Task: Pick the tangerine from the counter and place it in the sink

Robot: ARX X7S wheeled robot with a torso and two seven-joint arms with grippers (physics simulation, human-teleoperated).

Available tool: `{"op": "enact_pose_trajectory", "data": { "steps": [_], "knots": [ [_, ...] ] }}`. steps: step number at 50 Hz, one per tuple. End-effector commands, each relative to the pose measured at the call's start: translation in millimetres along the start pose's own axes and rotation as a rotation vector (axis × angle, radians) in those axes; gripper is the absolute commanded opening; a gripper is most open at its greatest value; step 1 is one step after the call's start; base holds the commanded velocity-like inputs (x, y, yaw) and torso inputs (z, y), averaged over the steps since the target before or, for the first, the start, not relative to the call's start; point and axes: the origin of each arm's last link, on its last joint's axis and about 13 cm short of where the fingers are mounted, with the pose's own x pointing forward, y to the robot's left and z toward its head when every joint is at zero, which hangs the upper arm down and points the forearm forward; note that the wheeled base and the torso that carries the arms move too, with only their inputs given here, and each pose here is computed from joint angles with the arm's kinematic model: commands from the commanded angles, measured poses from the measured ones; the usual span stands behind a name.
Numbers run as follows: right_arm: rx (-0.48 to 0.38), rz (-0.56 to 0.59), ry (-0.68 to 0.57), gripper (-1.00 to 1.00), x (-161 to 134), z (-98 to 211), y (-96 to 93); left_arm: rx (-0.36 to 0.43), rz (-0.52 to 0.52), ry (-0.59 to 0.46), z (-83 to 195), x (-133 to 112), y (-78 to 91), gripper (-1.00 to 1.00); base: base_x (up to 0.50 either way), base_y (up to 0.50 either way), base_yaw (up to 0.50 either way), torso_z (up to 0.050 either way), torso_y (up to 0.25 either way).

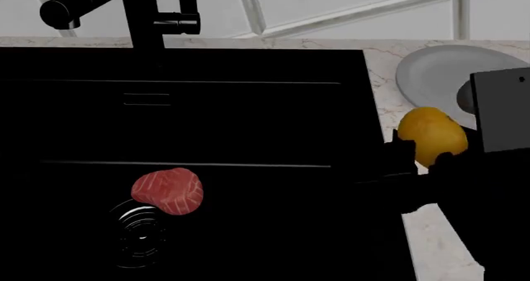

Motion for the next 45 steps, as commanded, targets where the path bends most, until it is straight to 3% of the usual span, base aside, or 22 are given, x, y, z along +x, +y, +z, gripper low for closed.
{"op": "enact_pose_trajectory", "data": {
  "steps": [1, 12, 25, 45],
  "knots": [
    [-0.065, 0.153, 0.029, -1.0, 45, 23, 20.7, -0.001, -0.004, 0.003, -1, 0, -1.1, 1.0, 0.0, 0.0, 0.0, 0.0, 0.0],
    [-0.168, 0.329, 0.12, -1.0, 90, 37, 57.9, -0.007, -0.007, 0.006, -3, 2, -1.4, 1.0, 0.0, 0.0, 0.0, 0.0, 0.0],
    [-0.251, 0.425, 0.247, -1.0, 132, 39, 88.7, -0.019, -0.013, 0.007, -4, 2, -2.0, 1.0, 0.0, 0.0, 0.0, 0.0, 0.0],
    [-0.324, 0.478, 0.401, -1.0, 164, 9, 107.1, -0.019, -0.015, -0.004, -1, 1, -1.5, 1.0, 0.0, 0.0, 0.0, 0.0, 0.0]
  ]
}}
